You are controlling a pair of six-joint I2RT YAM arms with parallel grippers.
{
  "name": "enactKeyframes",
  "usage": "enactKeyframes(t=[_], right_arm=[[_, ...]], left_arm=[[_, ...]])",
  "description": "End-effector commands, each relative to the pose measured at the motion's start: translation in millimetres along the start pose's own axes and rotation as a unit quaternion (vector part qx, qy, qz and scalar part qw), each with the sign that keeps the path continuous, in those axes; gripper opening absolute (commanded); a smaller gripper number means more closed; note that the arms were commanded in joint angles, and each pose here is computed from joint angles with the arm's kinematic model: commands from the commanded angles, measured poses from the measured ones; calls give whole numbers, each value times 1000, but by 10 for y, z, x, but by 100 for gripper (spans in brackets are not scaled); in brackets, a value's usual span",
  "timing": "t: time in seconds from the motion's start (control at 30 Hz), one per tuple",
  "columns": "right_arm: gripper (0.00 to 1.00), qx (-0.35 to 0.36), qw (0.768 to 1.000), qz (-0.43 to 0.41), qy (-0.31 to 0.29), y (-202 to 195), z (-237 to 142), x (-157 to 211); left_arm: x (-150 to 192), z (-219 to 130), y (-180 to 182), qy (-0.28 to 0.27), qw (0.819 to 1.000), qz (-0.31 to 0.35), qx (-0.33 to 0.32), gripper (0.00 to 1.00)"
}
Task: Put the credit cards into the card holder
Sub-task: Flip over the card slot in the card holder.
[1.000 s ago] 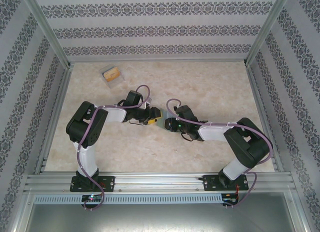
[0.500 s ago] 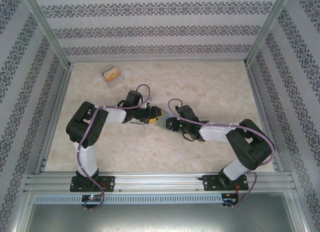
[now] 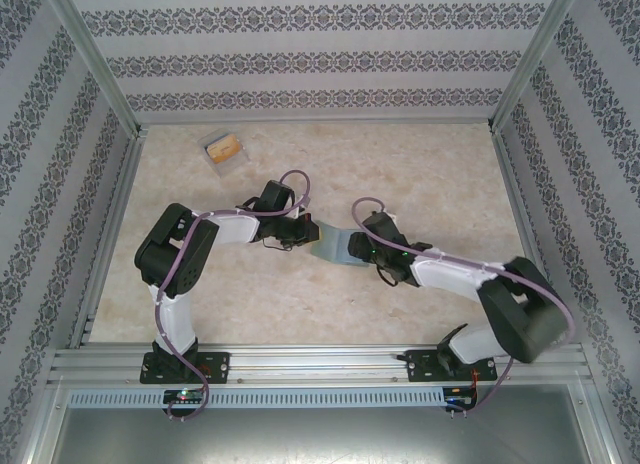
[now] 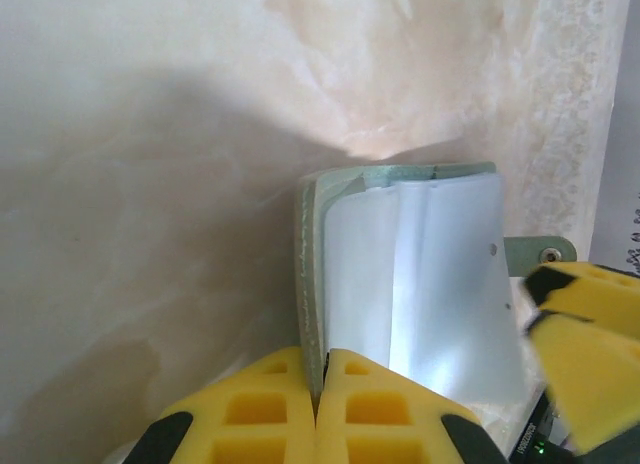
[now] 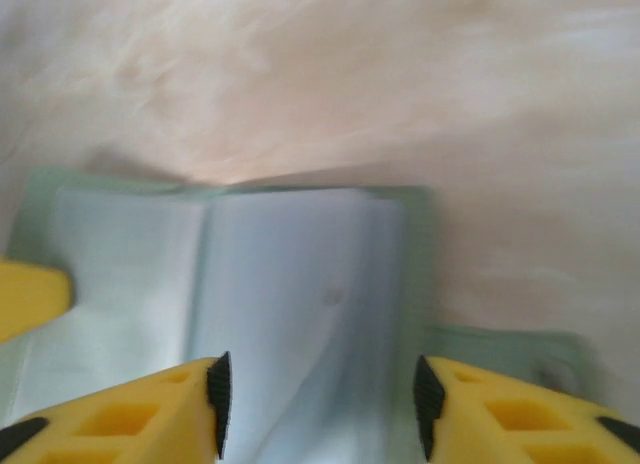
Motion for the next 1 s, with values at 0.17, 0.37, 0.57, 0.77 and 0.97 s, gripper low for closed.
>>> enactKeyframes(t=[0.17,0.37,0.57,0.77,0.97], right_arm=[[58,-7,999,-11,-38,25,-424,-286],[43,-161,985,-62,27,812,-214,-414],[35,-125,989,-45,73,803,156,-252],[34,-101,988,5,121,389,321,65],[35,-93,989,-9,117,304,425,174]], left_arm=[[52,-35,102,-18,999,-37,-27,0],[157,-50,261,-30,995,-100,8,0],[185,-99,261,-47,992,-111,25,2],[185,-184,272,-66,991,-111,18,25],[93,-275,285,-87,989,-114,27,33]])
Point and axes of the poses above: each hand's point on the last joint's axis, 136 mm out from that joint toward the fingers, its own z axis out along the fingers, its own y axis along the line the jaws close on, x = y × z, the point moved 8 cm from there along -z, back along the fingers, and after that the axes turned 13 degrees about -z, right-handed, at the moved point
